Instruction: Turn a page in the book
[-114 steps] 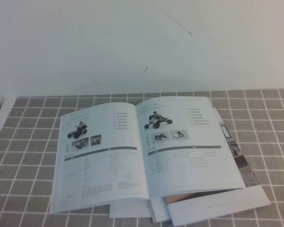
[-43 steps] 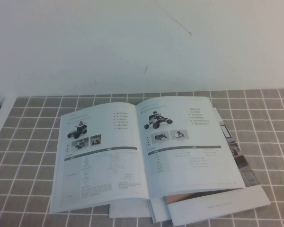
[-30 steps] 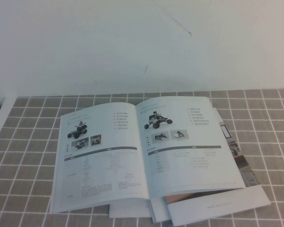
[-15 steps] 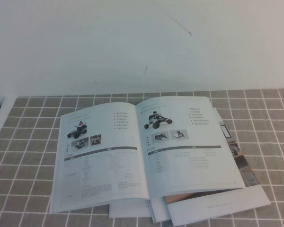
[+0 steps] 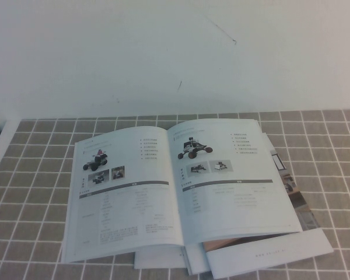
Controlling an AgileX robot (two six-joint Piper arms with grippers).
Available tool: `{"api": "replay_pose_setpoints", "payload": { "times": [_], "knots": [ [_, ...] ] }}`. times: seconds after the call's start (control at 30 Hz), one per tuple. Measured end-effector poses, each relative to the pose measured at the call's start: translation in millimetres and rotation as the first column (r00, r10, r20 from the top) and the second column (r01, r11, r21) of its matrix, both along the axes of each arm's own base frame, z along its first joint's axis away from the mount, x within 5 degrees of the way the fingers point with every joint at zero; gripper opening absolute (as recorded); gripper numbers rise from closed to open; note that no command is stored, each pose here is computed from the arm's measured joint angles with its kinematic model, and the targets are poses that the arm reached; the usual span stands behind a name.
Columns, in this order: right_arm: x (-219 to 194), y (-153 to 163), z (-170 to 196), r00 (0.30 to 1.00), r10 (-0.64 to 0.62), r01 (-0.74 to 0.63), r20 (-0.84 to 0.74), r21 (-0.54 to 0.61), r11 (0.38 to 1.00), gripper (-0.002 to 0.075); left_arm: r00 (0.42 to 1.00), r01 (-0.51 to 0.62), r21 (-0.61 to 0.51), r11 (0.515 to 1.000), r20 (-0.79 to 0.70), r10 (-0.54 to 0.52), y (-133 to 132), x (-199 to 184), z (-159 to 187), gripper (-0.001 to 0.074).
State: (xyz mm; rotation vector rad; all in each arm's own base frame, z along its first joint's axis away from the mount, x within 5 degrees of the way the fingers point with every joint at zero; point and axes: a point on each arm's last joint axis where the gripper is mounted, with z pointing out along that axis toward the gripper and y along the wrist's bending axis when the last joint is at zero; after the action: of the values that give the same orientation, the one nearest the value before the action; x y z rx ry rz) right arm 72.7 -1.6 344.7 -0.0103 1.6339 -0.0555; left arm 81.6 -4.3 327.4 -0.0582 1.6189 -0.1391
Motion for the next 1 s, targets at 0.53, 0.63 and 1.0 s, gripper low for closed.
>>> {"api": "replay_pose_setpoints", "payload": {
  "times": [0.53, 0.63, 1.0],
  "knots": [
    [141, 38, -44, 0.58, 0.545, -0.525, -0.606, 0.234, 0.818, -0.0001, 0.676, 0.205, -0.166, 0.965, -0.689, -0.262, -37, 150, -71, -0.0004],
    [167, 41, -60, 0.546, 0.592, -0.558, -0.593, 0.27, 0.785, -0.0001, 0.651, 0.228, -0.23, 0.946, -0.687, -0.323, -44, 174, -83, -0.0004],
    [226, 97, -113, 0.329, 0.666, -0.662, -0.669, 0.34, 0.668, -0.0001, 0.612, 0.201, -0.272, 0.941, -0.716, -0.337, -51, 238, -127, -0.0004]
  ]
}}
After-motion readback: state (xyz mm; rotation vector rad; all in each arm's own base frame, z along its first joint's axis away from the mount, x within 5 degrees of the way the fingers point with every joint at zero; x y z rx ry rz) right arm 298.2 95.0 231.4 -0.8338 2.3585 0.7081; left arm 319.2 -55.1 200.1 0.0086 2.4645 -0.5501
